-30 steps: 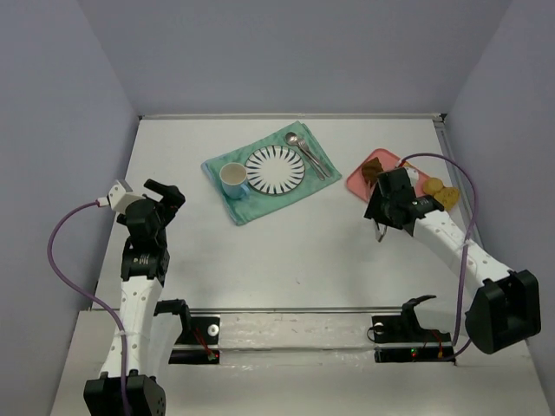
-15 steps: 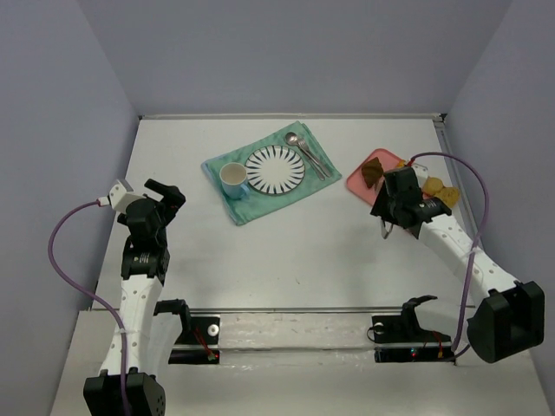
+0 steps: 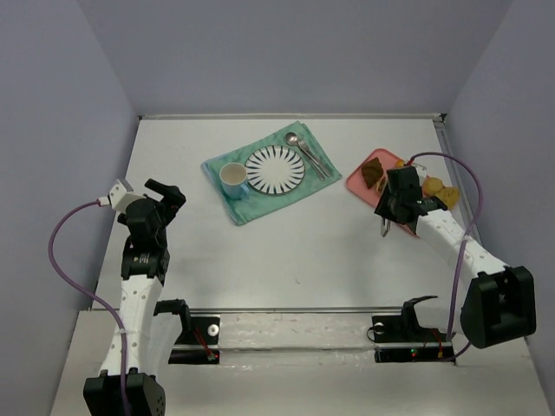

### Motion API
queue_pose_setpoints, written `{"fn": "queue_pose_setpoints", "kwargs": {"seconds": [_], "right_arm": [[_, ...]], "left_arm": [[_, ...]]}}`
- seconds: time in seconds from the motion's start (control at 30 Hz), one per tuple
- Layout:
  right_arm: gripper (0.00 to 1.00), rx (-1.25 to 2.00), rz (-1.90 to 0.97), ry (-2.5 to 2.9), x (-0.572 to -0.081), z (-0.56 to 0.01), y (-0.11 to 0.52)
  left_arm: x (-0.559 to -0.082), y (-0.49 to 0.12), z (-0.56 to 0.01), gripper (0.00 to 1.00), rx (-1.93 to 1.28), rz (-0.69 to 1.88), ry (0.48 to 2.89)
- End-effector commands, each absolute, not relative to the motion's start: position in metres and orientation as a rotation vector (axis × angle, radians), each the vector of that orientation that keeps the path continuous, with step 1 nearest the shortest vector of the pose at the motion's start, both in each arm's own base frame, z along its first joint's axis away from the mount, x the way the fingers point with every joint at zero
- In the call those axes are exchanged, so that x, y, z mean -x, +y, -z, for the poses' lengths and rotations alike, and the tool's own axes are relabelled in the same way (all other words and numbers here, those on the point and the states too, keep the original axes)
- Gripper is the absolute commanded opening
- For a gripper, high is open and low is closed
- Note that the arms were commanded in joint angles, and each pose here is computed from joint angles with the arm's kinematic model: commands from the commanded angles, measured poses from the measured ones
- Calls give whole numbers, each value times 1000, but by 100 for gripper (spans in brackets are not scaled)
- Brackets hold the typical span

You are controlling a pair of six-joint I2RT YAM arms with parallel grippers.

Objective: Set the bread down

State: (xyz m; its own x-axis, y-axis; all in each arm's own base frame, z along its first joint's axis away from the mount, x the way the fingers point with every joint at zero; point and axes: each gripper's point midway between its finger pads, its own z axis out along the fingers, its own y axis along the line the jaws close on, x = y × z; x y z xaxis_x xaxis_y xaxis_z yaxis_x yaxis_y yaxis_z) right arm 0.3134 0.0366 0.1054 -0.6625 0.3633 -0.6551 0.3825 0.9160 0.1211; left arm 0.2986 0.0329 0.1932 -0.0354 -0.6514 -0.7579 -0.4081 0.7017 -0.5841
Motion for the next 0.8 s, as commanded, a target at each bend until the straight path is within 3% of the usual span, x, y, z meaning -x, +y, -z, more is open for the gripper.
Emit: {"fn": "queue_pose_setpoints", "kwargs": {"seconds": [0.0, 0.1, 0.4, 0.53, 0.77], "right_arm": [[36, -506, -57, 2199, -324, -147, 38], [32, -509, -85, 2140, -318, -168, 37], [31, -319, -230, 2038, -304, -233, 54], [31, -108, -448, 2026, -314, -245, 105], [33, 186, -590, 2017, -353, -232, 212]], "left_arm": [[-302, 33, -212, 99, 835, 263, 1602], [-302, 32, -213, 99, 833, 265, 1600], [-298, 32, -217, 99, 830, 267, 1585], [-299, 34, -216, 99, 836, 256, 1587], [-297, 34, -217, 99, 832, 258, 1587]]}}
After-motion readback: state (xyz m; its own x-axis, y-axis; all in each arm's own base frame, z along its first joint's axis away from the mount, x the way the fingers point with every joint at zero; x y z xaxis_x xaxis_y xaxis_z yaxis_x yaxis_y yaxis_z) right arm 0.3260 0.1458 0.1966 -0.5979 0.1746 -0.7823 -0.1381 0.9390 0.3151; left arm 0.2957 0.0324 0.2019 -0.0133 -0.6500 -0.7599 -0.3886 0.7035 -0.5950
